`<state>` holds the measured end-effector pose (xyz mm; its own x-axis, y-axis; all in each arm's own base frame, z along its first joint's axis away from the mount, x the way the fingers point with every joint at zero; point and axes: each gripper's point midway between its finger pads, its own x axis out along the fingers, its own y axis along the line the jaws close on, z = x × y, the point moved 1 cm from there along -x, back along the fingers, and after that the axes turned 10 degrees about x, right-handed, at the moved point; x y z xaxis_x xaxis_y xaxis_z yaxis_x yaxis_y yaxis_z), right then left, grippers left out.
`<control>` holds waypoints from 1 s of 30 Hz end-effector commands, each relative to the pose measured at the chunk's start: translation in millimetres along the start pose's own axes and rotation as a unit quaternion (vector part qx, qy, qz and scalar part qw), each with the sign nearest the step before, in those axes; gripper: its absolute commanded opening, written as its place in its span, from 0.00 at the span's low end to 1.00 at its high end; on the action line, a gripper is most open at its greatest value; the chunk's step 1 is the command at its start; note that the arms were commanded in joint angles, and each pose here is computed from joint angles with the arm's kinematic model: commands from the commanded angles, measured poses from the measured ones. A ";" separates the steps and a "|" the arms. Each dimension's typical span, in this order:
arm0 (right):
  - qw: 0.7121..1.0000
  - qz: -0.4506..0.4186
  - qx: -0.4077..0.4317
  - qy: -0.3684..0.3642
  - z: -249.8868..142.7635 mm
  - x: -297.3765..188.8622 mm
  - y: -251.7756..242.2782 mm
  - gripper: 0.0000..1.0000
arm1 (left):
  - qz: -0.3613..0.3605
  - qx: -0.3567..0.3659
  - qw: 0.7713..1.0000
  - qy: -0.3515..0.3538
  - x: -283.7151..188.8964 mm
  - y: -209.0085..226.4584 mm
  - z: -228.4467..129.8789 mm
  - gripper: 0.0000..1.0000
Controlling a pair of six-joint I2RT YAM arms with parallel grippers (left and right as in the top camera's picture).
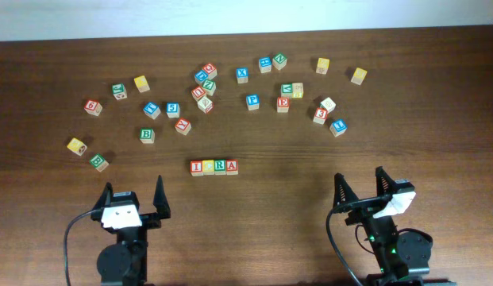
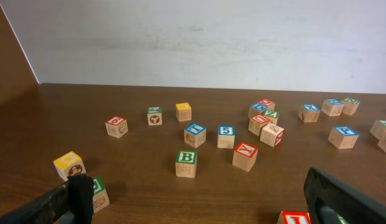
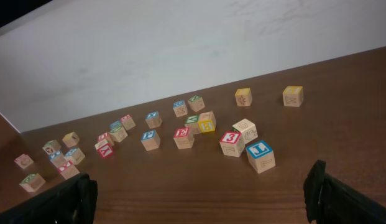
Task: Spell out ICRA
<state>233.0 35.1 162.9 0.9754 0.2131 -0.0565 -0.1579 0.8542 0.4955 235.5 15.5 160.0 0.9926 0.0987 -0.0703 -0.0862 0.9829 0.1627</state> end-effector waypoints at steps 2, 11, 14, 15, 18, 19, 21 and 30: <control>1.000 0.001 -0.002 0.002 -2.4 -0.2 0.1 0.98 | -0.004 0.008 1.000 0.001 -0.1 -1.6 -1.0 0.99; 1.000 -0.007 -0.001 -0.003 0.1 -0.5 -4.0 0.98 | -0.004 0.008 1.000 0.001 -0.1 -1.6 -1.1 0.99; 1.000 -0.008 -0.001 -0.003 0.3 -0.5 -4.3 0.98 | -0.004 0.008 1.000 0.001 -0.1 -1.6 -1.1 0.99; 1.000 -0.008 -0.001 -0.003 0.2 -0.5 -4.2 0.98 | -0.004 0.008 1.000 0.001 -0.1 -1.6 -1.1 0.99; 1.000 -0.008 -0.001 -0.003 0.2 -0.5 -4.2 0.98 | -0.004 0.008 1.000 0.001 -0.1 -1.6 -1.1 0.99; 1.000 -0.008 -0.001 -0.003 0.2 -0.5 -4.2 0.98 | -0.004 0.008 1.000 0.001 -0.1 -1.6 -1.1 0.99; 1.000 -0.008 -0.001 -0.003 0.2 -0.5 -4.2 0.98 | -0.004 0.008 1.000 0.001 -0.1 -1.6 -1.0 0.99; 1.000 -0.010 -0.001 -0.005 0.8 -0.5 -4.8 0.98 | -0.004 0.008 1.000 0.001 -0.1 -1.6 -1.1 0.99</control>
<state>233.3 32.8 162.8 0.9774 0.2038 -0.0569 -0.1496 0.8556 0.4955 235.5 15.5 160.0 0.9926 0.0987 -0.0703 -0.0862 0.9829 0.1627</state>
